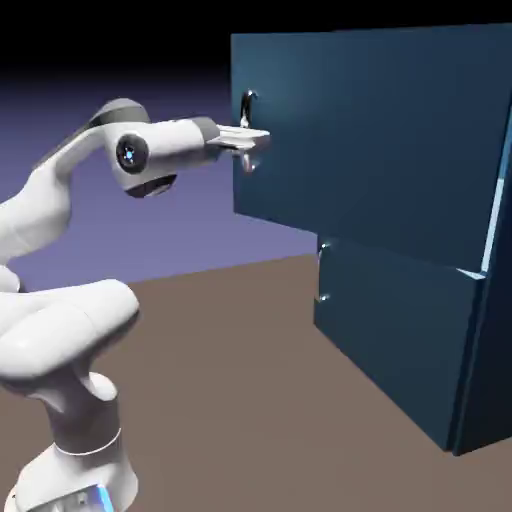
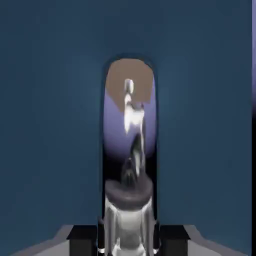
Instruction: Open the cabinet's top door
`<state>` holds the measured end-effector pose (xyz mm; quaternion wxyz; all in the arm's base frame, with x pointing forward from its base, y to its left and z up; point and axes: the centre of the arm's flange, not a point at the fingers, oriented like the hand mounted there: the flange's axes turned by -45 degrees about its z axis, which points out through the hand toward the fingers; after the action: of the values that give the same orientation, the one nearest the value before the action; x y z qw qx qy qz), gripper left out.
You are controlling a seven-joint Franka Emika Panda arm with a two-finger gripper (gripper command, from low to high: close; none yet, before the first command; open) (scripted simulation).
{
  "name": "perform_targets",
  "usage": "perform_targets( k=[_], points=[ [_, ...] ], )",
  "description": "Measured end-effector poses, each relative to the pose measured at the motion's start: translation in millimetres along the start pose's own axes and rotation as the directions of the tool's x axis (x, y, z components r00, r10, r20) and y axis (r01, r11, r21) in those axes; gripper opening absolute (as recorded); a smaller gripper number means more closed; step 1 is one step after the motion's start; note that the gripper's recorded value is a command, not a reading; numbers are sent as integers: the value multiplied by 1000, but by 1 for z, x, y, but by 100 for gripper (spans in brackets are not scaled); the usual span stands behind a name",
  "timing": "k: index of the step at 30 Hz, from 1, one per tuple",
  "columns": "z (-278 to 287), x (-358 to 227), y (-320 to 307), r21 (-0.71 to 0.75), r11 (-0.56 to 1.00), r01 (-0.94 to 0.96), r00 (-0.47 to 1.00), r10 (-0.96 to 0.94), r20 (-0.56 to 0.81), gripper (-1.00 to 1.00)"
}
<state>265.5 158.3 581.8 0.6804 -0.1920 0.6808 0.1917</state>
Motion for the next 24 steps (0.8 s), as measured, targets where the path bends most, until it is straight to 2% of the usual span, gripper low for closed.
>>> perform_targets(
  k=[8,24],
  points=[
    [-76,0,-31,-164,986,0,1000,0,0,-100],
    [-180,0,-100,-404,915,0,1000,0,1,-100]
  ],
)
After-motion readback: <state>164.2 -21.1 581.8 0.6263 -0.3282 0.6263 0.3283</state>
